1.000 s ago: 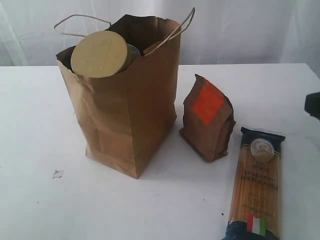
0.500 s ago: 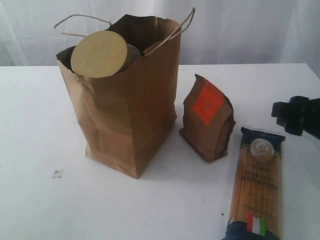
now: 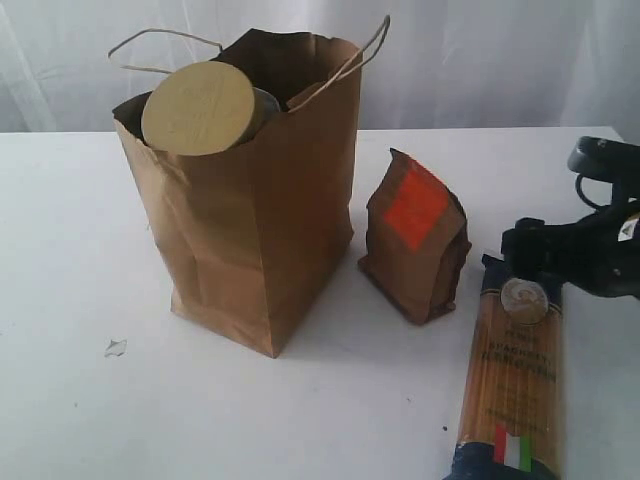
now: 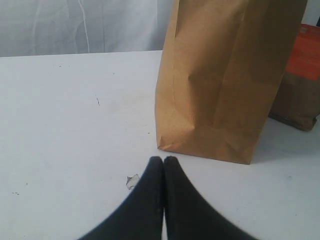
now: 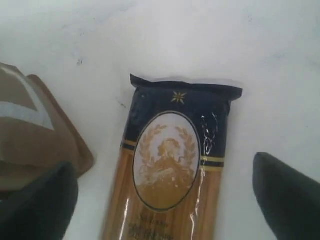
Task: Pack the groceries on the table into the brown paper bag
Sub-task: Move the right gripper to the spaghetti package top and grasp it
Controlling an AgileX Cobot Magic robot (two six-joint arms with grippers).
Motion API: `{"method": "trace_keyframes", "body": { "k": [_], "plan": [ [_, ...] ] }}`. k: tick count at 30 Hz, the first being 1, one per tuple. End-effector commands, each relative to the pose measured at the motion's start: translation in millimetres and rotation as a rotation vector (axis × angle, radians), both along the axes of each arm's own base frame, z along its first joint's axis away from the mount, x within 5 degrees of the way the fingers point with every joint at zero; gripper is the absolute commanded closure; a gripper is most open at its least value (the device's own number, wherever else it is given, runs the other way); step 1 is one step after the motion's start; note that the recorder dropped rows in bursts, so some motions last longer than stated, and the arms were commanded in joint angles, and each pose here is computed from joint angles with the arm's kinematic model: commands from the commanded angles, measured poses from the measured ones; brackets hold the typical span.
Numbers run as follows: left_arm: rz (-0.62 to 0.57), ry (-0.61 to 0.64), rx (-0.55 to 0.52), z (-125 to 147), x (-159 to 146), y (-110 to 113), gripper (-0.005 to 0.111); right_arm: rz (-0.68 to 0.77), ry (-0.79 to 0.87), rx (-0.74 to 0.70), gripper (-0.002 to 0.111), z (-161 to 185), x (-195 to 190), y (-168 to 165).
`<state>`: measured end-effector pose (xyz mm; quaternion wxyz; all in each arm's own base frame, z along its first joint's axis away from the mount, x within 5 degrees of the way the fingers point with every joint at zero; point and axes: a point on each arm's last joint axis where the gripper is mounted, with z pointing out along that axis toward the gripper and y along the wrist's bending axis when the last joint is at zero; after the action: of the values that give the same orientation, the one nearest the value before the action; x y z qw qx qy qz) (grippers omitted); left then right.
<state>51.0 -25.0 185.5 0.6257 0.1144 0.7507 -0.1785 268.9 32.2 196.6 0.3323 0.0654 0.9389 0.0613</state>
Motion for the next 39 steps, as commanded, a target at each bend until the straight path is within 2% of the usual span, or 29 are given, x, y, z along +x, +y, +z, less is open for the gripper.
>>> {"method": "trace_keyframes", "body": {
  "k": [1, 10, 18, 29, 33, 39],
  "plan": [
    [0.002, 0.0, -0.002, -0.8, -0.1, 0.2, 0.107, 0.004, -0.028, -0.004, 0.014, -1.0, 17.1, 0.2],
    [0.002, 0.0, -0.002, -0.8, -0.1, 0.2, 0.107, -0.06, 0.005, 0.023, 0.015, -12.8, 35.3, -5.3],
    [0.002, 0.0, -0.002, -0.8, -0.1, 0.2, 0.107, -0.12, 0.062, 0.055, 0.015, -37.7, 42.1, -8.2],
    [0.002, 0.0, -0.002, -0.8, -0.1, 0.2, 0.107, -0.124, 0.104, 0.054, 0.015, -60.9, 59.8, -6.1],
    [0.002, 0.0, -0.002, -0.8, -0.1, 0.2, 0.107, -0.101, 0.131, 0.034, 0.015, -70.9, 65.3, -4.3],
    [0.002, 0.0, -0.002, -0.8, -0.1, 0.2, 0.107, 0.03, 0.169, -0.043, 0.016, -81.2, 70.9, 8.0]
  ]
}}
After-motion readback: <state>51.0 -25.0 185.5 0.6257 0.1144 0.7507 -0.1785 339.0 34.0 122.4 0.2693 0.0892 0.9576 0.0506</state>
